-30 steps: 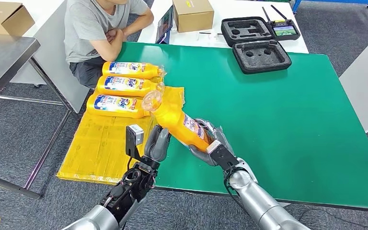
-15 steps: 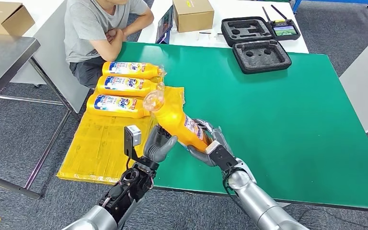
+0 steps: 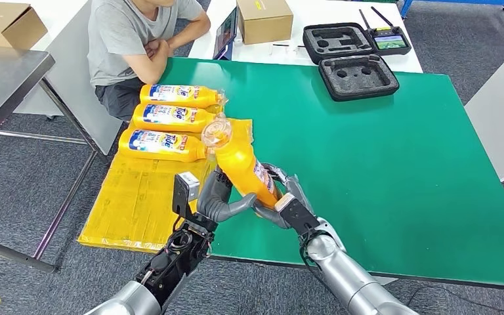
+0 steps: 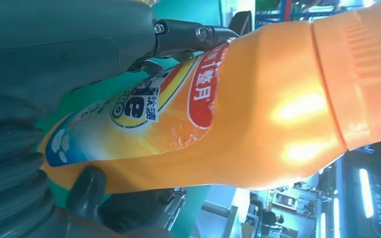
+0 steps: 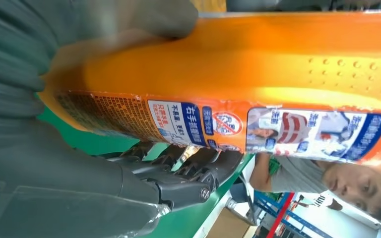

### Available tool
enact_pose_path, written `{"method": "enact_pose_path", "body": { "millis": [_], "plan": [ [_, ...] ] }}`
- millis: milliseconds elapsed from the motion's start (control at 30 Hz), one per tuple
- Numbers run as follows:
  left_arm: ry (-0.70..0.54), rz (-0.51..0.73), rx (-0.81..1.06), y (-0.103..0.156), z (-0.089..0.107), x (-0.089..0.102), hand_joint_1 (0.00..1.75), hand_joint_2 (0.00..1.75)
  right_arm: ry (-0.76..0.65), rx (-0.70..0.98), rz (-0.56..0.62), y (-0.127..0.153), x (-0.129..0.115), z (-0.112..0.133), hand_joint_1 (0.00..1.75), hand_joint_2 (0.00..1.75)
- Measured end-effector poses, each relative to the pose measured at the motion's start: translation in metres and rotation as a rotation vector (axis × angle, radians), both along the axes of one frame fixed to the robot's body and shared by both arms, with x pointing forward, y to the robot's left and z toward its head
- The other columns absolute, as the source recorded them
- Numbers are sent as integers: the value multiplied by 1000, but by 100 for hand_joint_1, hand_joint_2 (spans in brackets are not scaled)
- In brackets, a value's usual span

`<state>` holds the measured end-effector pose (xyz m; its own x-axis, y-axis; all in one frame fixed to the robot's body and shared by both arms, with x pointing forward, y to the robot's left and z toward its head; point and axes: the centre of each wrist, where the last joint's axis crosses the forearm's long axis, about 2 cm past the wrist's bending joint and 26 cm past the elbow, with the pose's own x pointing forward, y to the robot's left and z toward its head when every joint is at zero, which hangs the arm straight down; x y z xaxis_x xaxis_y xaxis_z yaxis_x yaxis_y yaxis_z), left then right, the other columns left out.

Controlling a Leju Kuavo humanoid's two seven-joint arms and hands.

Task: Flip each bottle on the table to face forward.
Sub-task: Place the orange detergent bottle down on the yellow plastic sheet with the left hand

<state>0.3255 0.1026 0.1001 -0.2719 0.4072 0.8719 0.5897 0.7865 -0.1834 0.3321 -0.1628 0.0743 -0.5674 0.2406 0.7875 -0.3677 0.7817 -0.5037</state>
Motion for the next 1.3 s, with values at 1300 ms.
{"method": "enact_pose_path", "body": {
  "millis": [1300],
  "plan": [
    [54,80,-87,10,-1,7,0,175,-30,-8,48,27,-10,2,175,175]
  ]
}}
